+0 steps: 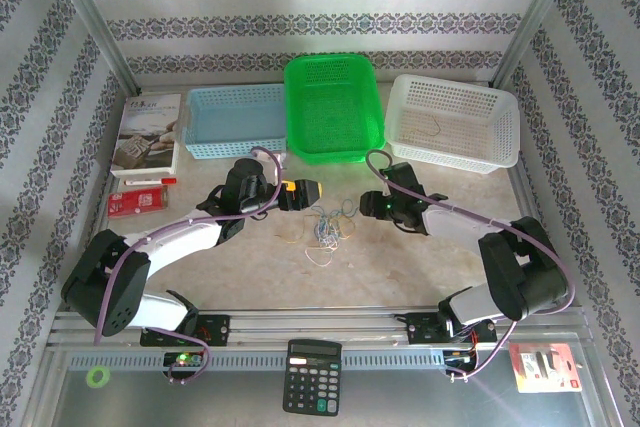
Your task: Untangle the cables
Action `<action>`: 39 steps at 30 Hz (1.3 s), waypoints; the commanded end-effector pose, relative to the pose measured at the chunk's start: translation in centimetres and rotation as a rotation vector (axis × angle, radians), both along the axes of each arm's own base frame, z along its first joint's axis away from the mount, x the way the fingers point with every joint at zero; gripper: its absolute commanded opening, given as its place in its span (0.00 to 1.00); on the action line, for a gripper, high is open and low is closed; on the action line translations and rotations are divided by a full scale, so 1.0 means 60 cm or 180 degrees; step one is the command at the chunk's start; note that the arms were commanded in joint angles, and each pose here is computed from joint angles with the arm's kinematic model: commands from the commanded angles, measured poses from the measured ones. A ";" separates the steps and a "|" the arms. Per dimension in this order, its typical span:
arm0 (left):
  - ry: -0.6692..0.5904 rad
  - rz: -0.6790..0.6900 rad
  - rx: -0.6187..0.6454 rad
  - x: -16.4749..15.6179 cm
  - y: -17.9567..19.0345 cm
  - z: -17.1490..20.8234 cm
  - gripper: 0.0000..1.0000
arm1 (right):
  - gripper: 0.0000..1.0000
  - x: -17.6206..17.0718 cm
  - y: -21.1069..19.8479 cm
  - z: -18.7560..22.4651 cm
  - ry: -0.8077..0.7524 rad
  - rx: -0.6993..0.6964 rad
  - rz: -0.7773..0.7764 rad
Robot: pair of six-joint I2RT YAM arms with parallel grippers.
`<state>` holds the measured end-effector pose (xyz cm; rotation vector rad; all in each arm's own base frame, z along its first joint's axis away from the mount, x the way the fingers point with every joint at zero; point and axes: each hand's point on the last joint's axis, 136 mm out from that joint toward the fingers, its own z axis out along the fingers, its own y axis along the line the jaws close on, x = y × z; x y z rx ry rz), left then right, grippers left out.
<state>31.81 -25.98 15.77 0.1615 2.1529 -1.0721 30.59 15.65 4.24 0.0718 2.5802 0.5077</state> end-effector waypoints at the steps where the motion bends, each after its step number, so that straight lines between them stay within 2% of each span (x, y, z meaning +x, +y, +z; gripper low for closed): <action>1: -0.0035 0.0072 -0.0045 0.008 0.006 0.008 1.00 | 0.51 -0.014 -0.015 -0.014 0.0036 -0.0147 -0.0049; 15: -0.0042 0.0084 -0.0080 0.007 0.007 0.013 1.00 | 0.37 -0.023 -0.015 -0.034 0.0127 -0.0132 -0.0065; 20: -0.0054 0.0081 -0.0084 0.007 0.006 0.015 1.00 | 0.25 -0.020 -0.014 -0.038 0.0130 -0.0135 -0.0068; 23: -0.0053 0.0082 -0.0084 0.006 0.007 0.015 1.00 | 0.15 -0.018 -0.012 -0.040 0.0136 -0.0137 -0.0044; 25: -0.0053 0.0082 -0.0085 0.006 0.008 0.015 1.00 | 0.03 -0.016 -0.009 -0.041 0.0145 -0.0127 -0.0020; 27: -0.0057 0.0082 -0.0087 0.006 0.008 0.016 1.00 | 0.00 -0.013 -0.005 -0.035 0.0123 -0.0105 0.0024; 31: -0.0092 0.0044 -0.0068 0.004 0.006 0.019 1.00 | 0.00 0.000 0.011 0.022 -0.0090 0.0026 0.0138; 39: -0.0252 -0.0074 0.0033 0.004 0.003 0.037 1.00 | 0.00 0.006 0.048 0.220 -0.0858 0.0427 0.0379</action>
